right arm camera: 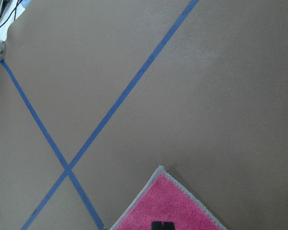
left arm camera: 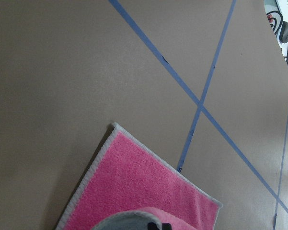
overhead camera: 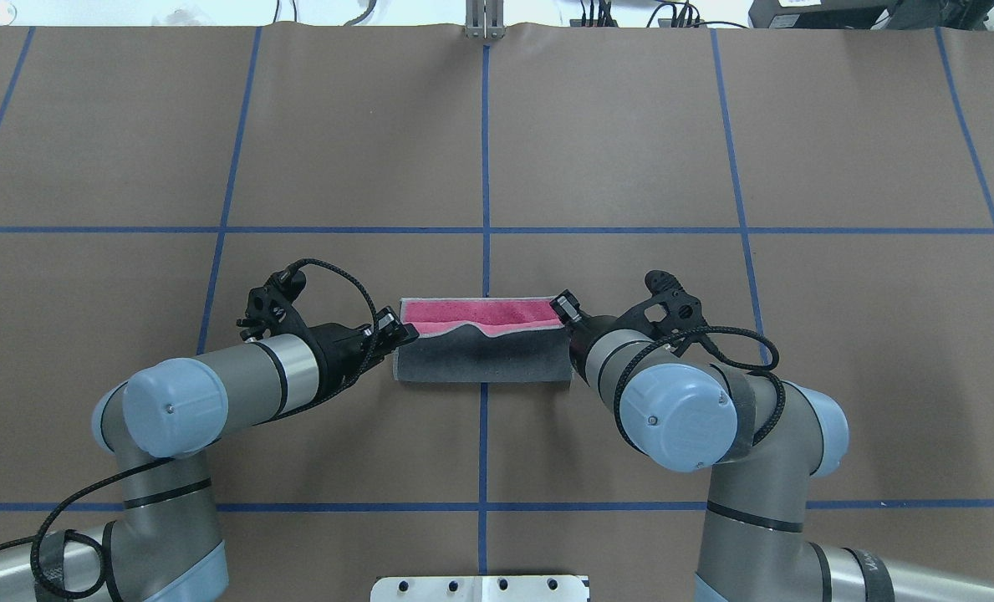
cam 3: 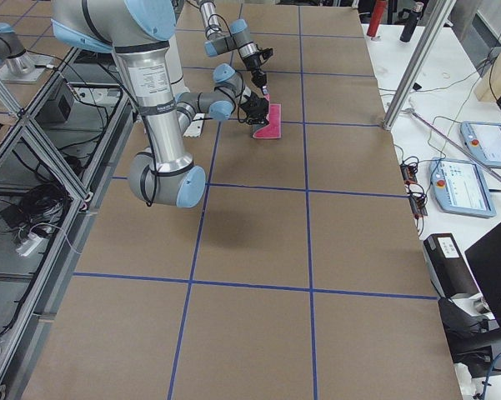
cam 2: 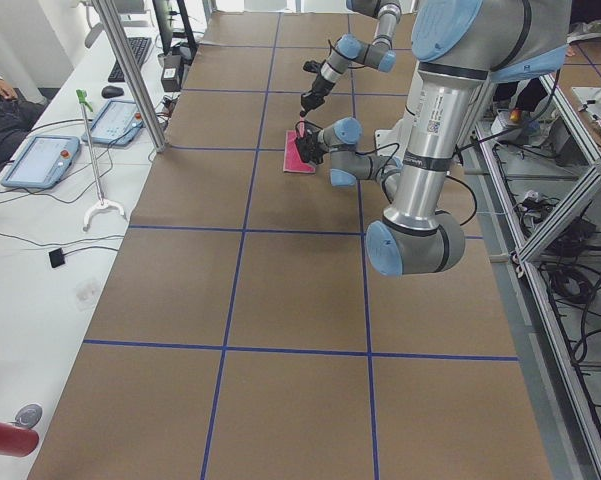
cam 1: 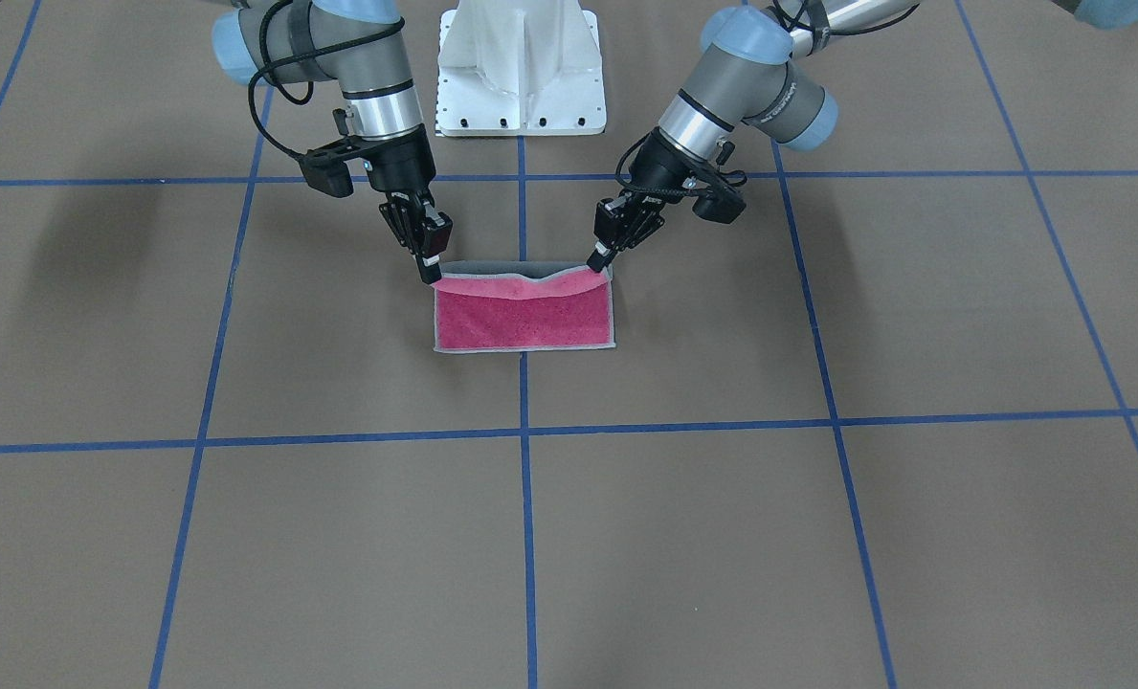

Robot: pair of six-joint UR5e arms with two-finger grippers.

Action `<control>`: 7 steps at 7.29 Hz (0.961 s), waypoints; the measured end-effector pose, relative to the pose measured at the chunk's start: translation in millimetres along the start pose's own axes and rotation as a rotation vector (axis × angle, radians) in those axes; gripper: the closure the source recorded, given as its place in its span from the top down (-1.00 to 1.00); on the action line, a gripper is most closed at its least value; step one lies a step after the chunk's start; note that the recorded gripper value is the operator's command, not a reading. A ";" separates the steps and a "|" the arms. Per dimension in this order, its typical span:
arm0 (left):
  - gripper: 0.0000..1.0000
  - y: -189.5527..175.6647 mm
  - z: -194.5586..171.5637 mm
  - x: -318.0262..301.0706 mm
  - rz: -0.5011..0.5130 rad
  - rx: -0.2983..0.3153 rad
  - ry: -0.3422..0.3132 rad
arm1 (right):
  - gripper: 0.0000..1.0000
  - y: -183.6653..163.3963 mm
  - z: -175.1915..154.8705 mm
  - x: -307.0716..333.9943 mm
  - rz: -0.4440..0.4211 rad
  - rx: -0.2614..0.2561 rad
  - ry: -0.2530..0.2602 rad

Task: Fold towel twice with both arms
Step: 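Lay the held edge onto the far edge and open both grippers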

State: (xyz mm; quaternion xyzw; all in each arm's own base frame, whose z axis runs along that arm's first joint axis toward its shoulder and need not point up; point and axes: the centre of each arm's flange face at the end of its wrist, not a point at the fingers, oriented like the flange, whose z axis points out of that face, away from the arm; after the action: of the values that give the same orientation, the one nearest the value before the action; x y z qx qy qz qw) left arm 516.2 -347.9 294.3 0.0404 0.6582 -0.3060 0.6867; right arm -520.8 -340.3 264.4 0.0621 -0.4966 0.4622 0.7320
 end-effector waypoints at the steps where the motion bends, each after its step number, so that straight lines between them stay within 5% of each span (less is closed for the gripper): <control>1: -1.00 -1.5 3.2 -1.9 0.001 0.004 -0.006 | -1.00 2.1 5.6 -5.5 0.002 0.005 0.000; 7: -1.00 -4.1 22.9 -3.5 0.002 0.019 -0.024 | -1.00 2.6 21.7 -12.7 0.005 0.022 0.005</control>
State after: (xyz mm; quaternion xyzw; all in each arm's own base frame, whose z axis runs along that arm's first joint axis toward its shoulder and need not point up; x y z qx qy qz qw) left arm 534.5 -360.5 301.9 0.0441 0.6470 -0.3119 0.6944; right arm -538.3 -358.6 264.3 0.0679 -0.4897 0.4698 0.7314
